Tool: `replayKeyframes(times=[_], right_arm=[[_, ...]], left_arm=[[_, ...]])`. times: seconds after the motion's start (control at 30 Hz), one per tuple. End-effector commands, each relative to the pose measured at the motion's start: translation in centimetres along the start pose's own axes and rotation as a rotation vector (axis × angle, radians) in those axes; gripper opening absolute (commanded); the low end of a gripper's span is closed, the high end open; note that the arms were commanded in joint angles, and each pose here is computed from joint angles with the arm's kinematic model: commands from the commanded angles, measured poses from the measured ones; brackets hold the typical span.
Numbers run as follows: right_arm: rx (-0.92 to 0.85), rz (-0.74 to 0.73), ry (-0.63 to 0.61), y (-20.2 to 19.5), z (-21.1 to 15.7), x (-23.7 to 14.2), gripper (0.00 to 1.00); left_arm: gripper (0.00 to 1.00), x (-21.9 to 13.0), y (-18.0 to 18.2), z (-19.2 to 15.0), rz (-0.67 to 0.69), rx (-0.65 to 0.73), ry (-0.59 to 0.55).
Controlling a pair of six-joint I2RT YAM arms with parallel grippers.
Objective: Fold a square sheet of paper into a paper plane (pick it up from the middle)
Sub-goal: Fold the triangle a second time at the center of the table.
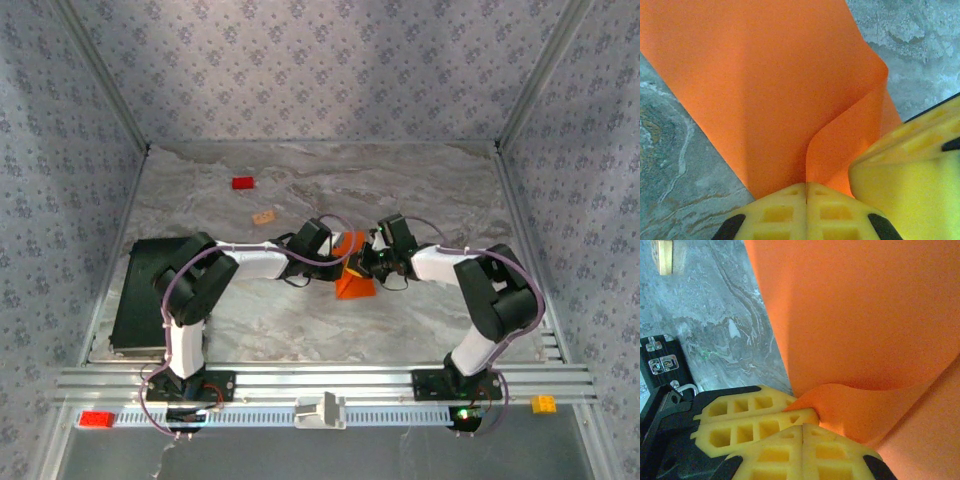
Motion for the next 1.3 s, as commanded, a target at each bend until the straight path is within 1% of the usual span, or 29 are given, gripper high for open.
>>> replayKeyframes(times=[0.0, 0.2, 0.33, 0.43, 0.6, 0.67, 0.8, 1.0, 1.1, 1.17, 1.27], right_arm=[[0.020, -0.002, 0.010, -0.7, -0.3, 0.4, 0.00], [0.058, -0.053, 0.028, -3.1, -1.7, 0.8, 0.00], [0.078, -0.056, 0.033, -3.7, -2.1, 0.9, 0.00], [0.070, -0.045, 0.016, -3.1, -1.5, 0.4, 0.00], [0.024, 0.005, -0.022, -0.6, 0.6, -0.6, 0.00], [0.016, 0.004, -0.025, -0.4, 1.1, -0.6, 0.00], [0.044, -0.033, -0.014, -2.1, 1.2, -0.2, 0.00], [0.114, -0.141, 0.012, -5.8, -0.4, 0.2, 0.00], [0.138, -0.152, 0.012, -6.5, -0.6, 0.2, 0.00], [0.133, -0.136, 0.001, -6.1, -0.1, 0.0, 0.00], [0.108, -0.080, -0.020, -4.2, 1.2, -0.7, 0.00]], left_arm=[[0.00, 0.6, 0.9, -0.7, 0.021, -0.014, 0.038], [0.00, 0.6, 1.0, -0.8, 0.027, -0.011, 0.040], [0.00, 0.7, 1.1, -0.9, 0.031, -0.012, 0.045], [0.00, 0.7, 1.2, -0.9, 0.035, -0.011, 0.048], [0.00, 0.7, 1.3, -0.9, 0.037, -0.011, 0.049], [0.00, 0.7, 1.2, -0.9, 0.036, -0.010, 0.049], [0.00, 0.7, 1.2, -0.9, 0.038, -0.011, 0.051], [0.00, 0.8, 1.4, -1.1, 0.043, -0.012, 0.057], [0.00, 0.8, 1.4, -1.1, 0.044, -0.010, 0.058], [0.00, 0.8, 1.5, -1.1, 0.048, -0.011, 0.060], [0.00, 0.8, 1.6, -1.2, 0.049, -0.010, 0.061]])
Point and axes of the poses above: each hand's point on the last joint's axis, 136 mm out from that joint toward the fingers, its own x axis out along the fingers, its own y axis along the line the jaws close on, z = x × y, the point moved 2 cm from there along -x, back along the fingers, and after that the axes turned 14 degrees about -x, right-handed, at the moved point
